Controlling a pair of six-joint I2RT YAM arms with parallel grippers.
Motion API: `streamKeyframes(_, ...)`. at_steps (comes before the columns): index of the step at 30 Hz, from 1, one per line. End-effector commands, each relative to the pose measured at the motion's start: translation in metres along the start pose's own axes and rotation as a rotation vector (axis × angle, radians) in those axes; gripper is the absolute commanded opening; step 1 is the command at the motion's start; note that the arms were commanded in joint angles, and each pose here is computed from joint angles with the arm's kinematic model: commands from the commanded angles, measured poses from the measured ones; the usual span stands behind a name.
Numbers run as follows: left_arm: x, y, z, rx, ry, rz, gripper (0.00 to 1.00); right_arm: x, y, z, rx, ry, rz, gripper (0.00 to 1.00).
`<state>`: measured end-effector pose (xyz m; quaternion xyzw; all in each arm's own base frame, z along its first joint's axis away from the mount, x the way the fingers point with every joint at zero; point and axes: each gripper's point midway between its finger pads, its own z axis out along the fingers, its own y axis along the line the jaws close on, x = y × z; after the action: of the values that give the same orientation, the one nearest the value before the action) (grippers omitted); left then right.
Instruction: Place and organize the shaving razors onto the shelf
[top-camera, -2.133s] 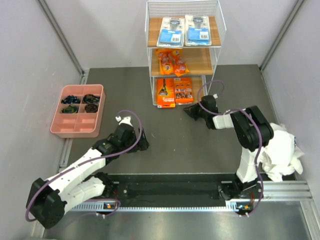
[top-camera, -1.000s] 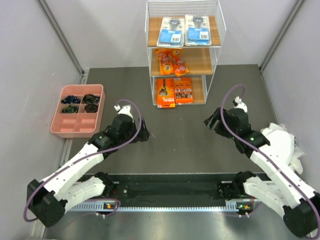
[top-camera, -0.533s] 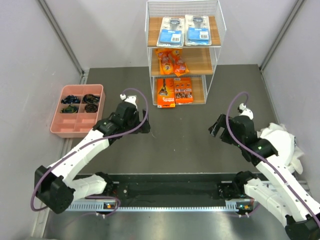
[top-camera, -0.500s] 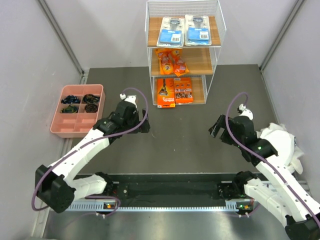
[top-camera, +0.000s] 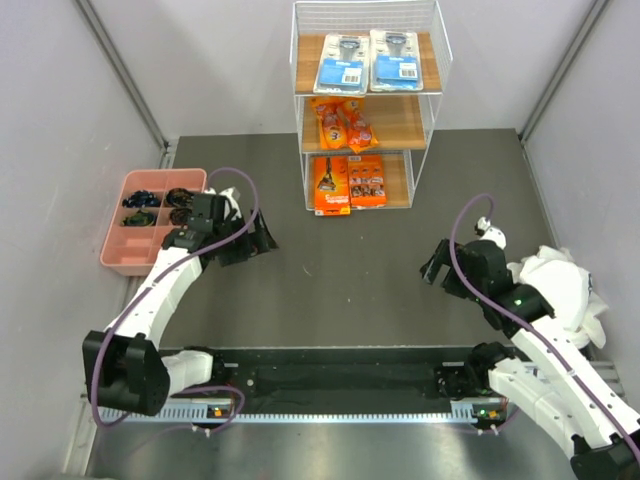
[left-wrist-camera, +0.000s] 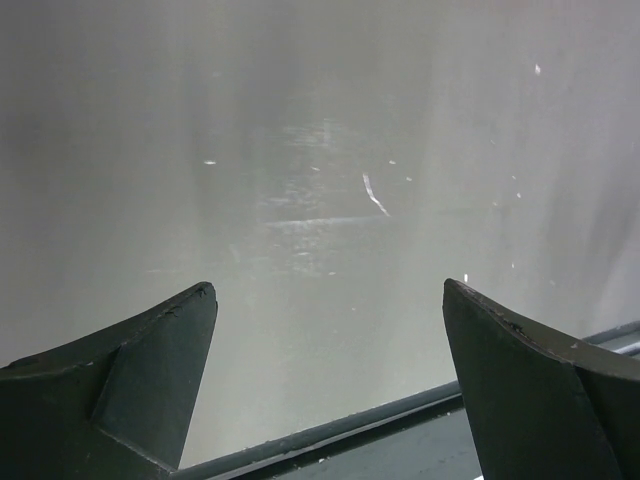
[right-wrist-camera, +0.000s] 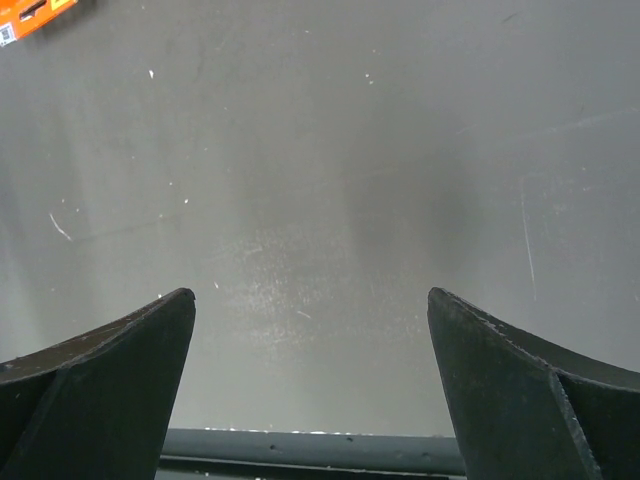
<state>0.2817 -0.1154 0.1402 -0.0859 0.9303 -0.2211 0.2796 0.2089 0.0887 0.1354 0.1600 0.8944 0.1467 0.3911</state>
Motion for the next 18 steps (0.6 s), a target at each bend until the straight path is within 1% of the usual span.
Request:
streamKeyframes(1,0.0004,0.0109,-0.0037,0.012,0.009,-0.018,0.99,-0.0054,-0.0013,-0.0021,0.003,-0.035,-0.004,0.99)
streamKeyframes(5,-0.0034,0.0196,-0.0068,-0.015,-0.008,-0.018,0.99,-0.0046,-0.0033,-0.0009,0.012,-0.035,-0.002,0.99)
streamKeyframes(11,-0.0043,0.0161,-0.0082,0.008,-0.017,-0.014,0.99,-0.0039,-0.0033,0.0009,0.011,-0.036,0.002,0.99)
streamKeyframes(18,-0.0085,0.0162,-0.0135,0.007,-0.06,-0.003,0.99,-0.0063,-0.0079,0.0031,0.039,-0.052,0.011,0.99)
